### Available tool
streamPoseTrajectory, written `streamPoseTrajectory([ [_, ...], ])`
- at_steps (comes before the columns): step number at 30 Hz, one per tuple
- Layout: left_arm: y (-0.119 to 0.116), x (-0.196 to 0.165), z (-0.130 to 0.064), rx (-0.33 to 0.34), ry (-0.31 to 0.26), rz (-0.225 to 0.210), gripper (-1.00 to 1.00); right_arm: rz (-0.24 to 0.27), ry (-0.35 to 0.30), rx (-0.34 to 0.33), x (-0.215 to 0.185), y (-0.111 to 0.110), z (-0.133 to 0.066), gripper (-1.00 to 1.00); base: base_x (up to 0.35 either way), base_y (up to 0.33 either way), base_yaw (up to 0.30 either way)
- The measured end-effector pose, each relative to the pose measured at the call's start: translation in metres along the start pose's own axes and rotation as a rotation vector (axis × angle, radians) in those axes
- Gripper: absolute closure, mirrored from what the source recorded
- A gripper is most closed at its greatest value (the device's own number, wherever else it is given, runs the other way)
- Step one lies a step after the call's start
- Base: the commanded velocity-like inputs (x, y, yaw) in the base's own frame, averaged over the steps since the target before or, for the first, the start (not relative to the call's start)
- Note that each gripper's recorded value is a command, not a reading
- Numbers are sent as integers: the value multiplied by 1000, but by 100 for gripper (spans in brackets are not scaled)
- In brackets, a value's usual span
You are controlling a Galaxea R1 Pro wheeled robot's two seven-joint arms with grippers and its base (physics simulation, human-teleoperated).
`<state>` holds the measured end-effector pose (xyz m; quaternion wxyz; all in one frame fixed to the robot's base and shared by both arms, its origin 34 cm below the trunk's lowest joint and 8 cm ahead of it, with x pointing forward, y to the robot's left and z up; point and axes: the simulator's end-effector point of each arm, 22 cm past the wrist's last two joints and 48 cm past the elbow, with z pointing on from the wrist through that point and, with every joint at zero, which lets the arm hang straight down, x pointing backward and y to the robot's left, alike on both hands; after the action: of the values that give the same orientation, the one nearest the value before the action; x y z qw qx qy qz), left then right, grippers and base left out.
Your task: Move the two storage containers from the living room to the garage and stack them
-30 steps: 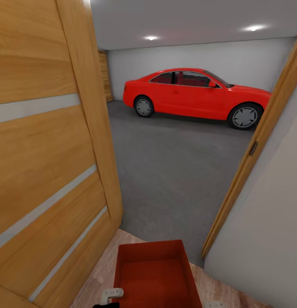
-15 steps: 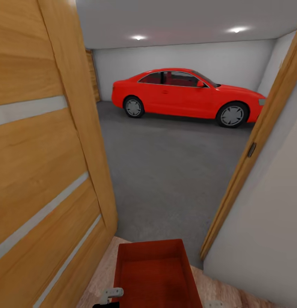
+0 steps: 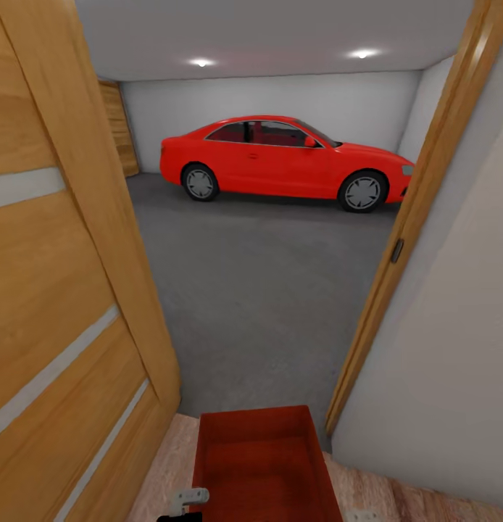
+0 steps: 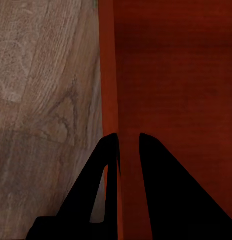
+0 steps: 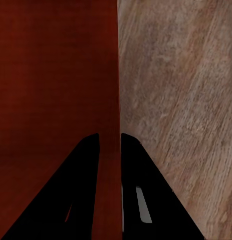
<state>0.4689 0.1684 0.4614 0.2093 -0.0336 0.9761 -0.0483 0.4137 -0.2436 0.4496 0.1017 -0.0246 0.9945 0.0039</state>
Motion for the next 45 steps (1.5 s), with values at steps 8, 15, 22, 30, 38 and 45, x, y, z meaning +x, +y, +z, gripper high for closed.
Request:
streamPoseTrajectory([
  [8,0,0,0,0,0,0,100,0,0,0,0,0,0,100,74,108,-151],
  [15,0,1,0,-1,2,-1,100,-1,2,0,0,0,0,100,81,76,-63],
  [22,0,0,0,-1,1,-1,100,-1,1,0,0,0,0,100,84,113,-153],
  [30,0,1,0,-1,5,-1,100,-1,7,0,1,0,0,100,111,98,-39],
  [38,0,0,0,-1,1,-1,100,-1,1,0,0,0,0,100,76,88,-80],
  [45,0,1,0,-1,5,-1,100,-1,7,0,1,0,0,100,105,101,-10],
])
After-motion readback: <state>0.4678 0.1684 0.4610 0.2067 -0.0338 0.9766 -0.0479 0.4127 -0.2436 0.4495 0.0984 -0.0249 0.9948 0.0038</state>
